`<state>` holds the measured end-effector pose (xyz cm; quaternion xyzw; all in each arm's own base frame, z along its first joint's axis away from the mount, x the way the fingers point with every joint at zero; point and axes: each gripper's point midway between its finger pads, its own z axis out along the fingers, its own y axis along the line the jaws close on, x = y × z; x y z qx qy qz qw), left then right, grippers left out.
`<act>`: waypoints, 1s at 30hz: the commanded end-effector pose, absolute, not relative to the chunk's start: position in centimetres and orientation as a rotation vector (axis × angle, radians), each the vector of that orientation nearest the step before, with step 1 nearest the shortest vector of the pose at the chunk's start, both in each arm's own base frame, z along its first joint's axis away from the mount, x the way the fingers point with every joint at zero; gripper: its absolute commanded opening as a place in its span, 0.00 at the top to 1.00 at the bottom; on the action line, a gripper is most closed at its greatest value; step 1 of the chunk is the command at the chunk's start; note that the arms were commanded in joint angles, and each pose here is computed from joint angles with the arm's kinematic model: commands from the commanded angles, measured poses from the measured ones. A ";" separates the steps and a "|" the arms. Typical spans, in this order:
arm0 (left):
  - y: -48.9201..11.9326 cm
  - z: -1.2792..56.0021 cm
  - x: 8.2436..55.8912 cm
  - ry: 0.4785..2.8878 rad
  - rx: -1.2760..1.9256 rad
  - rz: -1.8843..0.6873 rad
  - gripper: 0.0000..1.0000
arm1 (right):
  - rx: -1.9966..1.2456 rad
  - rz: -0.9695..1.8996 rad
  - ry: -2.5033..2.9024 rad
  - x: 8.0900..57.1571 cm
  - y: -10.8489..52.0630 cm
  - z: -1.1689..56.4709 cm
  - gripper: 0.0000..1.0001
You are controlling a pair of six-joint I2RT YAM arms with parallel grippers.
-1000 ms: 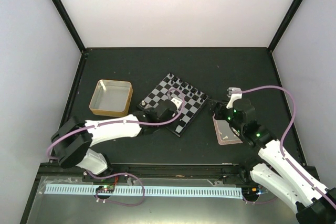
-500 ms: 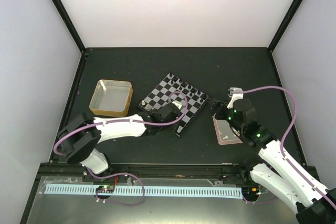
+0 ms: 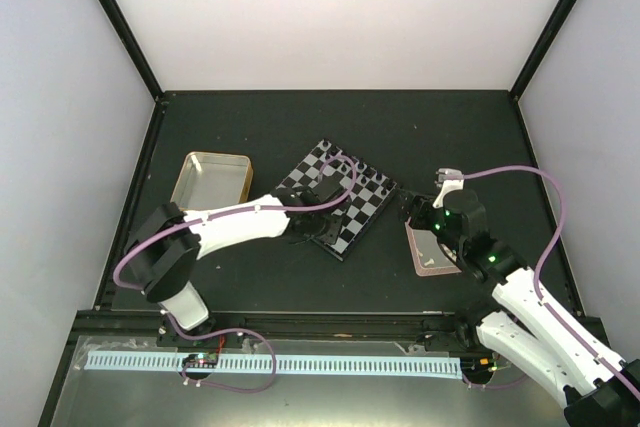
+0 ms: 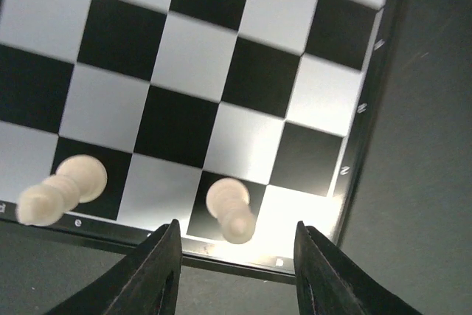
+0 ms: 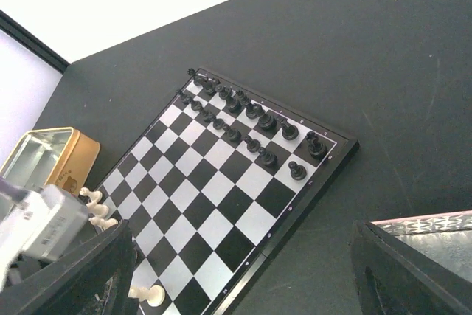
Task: Set up the chess pieces on the board
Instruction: Place the chess piece on the chessboard, then pick up the chess piece from the chessboard.
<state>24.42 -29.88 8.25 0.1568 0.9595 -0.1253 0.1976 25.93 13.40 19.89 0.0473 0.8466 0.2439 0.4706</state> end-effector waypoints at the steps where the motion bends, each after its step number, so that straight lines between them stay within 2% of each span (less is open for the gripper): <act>1: -29.8 6.9 23.6 2.795 0.426 -0.343 0.57 | 0.136 0.585 2.074 25.9 13.1 19.6 0.20; 9: -30.2 6.4 24.5 2.795 0.427 -0.329 0.65 | 0.111 0.599 2.074 25.8 13.4 19.7 0.20; 15: -30.4 6.8 25.0 2.781 0.438 -0.318 0.67 | 0.094 0.609 2.073 25.7 13.7 19.8 0.20; 18: -30.6 6.9 25.1 2.773 0.447 -0.326 0.79 | 0.051 0.651 2.066 25.6 14.5 20.1 0.20; 22: -30.6 6.9 25.2 2.779 0.460 -0.307 0.87 | -0.004 0.715 2.070 25.3 15.7 20.2 0.21; 26: -30.3 7.0 25.2 2.777 0.461 -0.288 0.92 | -0.011 0.710 2.091 25.4 15.9 19.9 0.22; 30: -30.1 8.2 25.3 2.753 0.465 -0.293 0.93 | 0.018 0.687 2.081 25.6 15.3 20.1 0.22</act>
